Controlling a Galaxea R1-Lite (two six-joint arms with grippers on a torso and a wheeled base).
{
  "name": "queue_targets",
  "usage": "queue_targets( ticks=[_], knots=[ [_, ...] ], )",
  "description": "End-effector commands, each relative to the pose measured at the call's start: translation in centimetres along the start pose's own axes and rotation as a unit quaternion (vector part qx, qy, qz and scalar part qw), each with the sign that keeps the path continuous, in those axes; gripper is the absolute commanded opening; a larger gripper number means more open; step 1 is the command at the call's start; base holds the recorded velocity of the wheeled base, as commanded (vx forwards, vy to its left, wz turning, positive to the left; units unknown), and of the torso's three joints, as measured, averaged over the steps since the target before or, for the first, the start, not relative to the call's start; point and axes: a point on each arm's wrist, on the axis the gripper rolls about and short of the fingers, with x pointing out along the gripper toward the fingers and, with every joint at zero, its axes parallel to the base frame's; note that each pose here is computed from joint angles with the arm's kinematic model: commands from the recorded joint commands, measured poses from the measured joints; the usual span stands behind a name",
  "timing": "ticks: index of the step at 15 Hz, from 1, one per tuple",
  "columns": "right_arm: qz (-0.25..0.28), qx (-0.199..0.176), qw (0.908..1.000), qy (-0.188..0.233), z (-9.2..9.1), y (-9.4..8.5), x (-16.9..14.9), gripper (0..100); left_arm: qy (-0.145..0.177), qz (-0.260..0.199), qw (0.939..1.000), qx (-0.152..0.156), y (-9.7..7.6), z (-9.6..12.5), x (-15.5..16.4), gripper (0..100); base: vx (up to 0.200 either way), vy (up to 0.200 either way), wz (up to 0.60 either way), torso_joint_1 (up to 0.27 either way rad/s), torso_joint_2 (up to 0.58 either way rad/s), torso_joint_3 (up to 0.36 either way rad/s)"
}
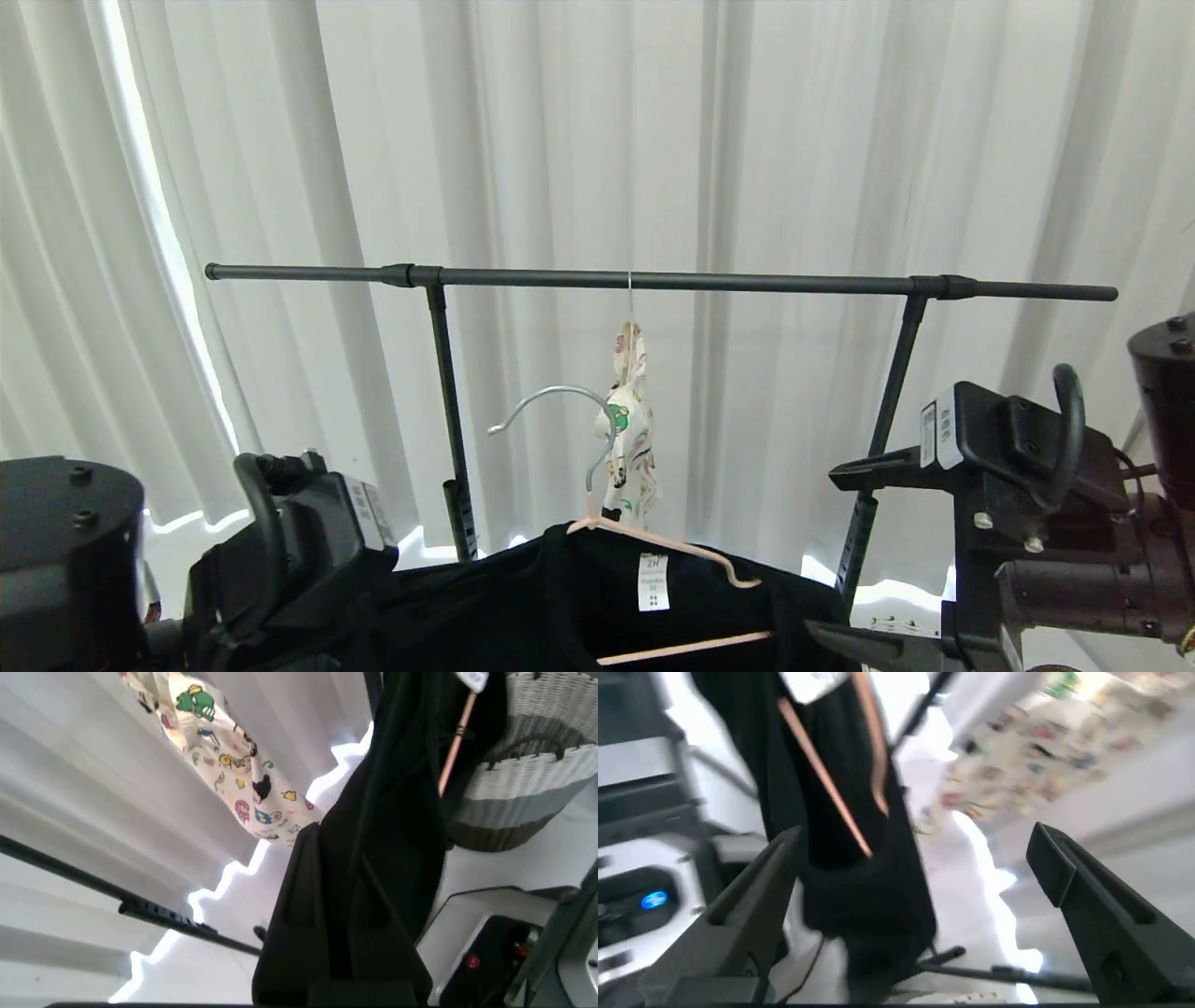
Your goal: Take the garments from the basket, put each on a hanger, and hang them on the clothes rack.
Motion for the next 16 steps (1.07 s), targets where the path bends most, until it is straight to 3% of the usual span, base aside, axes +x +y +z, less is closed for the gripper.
queue_targets(
  ticks=[1,3,7,16],
  knots=[
    [0.040,-0.016,0.9991,0.006,1.3,0.1,1.1,100,-0.023,0.005,0.9997,0.004,-0.2,0.1,-1.2,0,0.000,0.000,0.00,0.000,0.00,0.000],
    [0.073,-0.022,0.9970,0.011,2.5,0.5,2.3,100,-0.032,0.002,0.9995,0.007,-0.1,0.4,-1.3,0,0.000,0.000,0.00,0.000,0.00,0.000],
    [0.090,-0.017,0.9957,0.017,3.6,-0.1,4.7,100,-0.064,-0.007,0.9977,0.019,-0.3,2.0,-1.4,0,0.000,0.000,0.00,0.000,0.00,0.000],
    [0.133,0.016,0.9905,0.034,4.7,0.7,5.5,100,-0.074,-0.009,0.9970,0.023,-0.3,2.4,-1.4,0,0.000,0.000,0.00,0.000,0.00,0.000]
  ],
)
